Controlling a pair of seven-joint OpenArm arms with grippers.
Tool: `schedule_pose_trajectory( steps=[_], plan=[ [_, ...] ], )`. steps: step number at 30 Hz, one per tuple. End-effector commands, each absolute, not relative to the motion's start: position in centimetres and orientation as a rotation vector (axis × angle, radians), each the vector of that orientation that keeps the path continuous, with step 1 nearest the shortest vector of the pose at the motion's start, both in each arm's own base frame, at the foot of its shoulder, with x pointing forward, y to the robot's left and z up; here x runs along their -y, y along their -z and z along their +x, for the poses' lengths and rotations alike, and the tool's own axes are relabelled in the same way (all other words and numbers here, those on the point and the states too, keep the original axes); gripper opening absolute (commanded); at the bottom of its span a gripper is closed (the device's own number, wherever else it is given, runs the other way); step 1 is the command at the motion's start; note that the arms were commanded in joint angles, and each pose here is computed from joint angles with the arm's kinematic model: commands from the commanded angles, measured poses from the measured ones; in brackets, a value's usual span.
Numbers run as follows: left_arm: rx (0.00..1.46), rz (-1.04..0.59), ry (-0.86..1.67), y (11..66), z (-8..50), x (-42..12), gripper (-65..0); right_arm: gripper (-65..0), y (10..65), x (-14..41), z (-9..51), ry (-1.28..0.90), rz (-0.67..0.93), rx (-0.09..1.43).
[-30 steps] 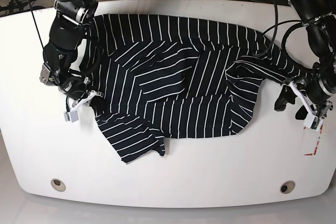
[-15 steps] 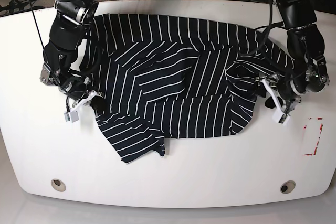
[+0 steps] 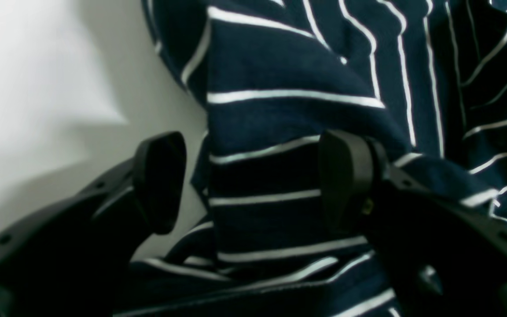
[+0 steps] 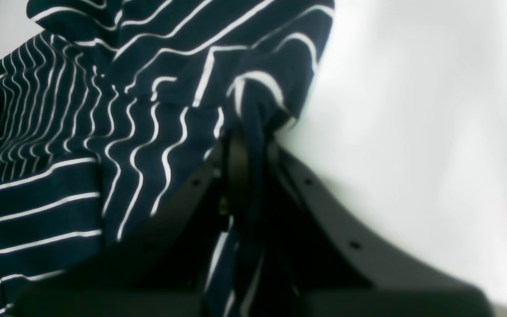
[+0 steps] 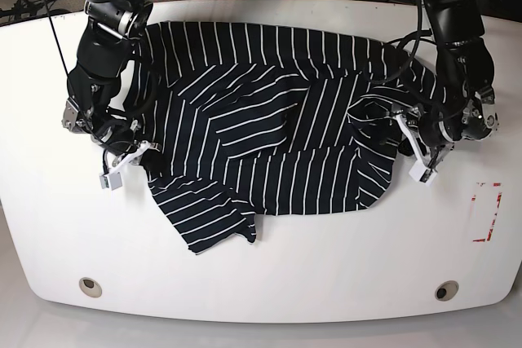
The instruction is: Fold the T-shirt properly
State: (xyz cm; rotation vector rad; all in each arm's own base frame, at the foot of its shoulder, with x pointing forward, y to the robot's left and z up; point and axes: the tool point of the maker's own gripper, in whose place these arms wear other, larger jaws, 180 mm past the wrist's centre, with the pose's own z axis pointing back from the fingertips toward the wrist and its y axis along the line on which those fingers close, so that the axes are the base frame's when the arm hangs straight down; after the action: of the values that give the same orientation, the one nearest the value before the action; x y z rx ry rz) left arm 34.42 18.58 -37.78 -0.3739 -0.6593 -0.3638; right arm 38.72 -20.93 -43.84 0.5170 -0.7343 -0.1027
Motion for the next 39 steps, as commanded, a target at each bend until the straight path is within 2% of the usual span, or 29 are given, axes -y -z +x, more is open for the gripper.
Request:
schedule_pose_trajectory(
  steps=[1,4,14,22,32,36,39],
  plan=[
    [0.707,-0.374,0.382,36.4,35.5,-18.5,-28.6,-61.7,45.4,21.7,37.2,0.073,0.454,0.625],
    [0.680,-0.390,0.437,36.8,35.2,-16.8,-38.8,-61.7,45.4,21.7,37.2,0.073,0.454,0.625],
    [0.677,-0.389,0.459,36.8,35.2,-16.3,-65.0,-61.7,45.3,21.7,37.3,0.073,0.454,0.628],
    [0.803,-0.287,0.553,31.9,36.5,-17.0,-64.6,-61.7,45.3,21.7,37.3,0.073,0.454,0.628],
    [0.786,0.103,0.612,28.3,39.4,-24.1,-64.6,-61.7,45.3,21.7,37.3,0.073,0.454,0.628],
    [0.848,0.161,0.617,26.3,41.0,-24.8,-64.3,-61.7,45.3,21.7,37.3,0.073,0.454,0.628],
    [0.834,0.199,0.599,26.0,41.9,-26.6,-64.3,-61.7,45.3,21.6,37.3,0.074,0.455,0.629]
  ],
)
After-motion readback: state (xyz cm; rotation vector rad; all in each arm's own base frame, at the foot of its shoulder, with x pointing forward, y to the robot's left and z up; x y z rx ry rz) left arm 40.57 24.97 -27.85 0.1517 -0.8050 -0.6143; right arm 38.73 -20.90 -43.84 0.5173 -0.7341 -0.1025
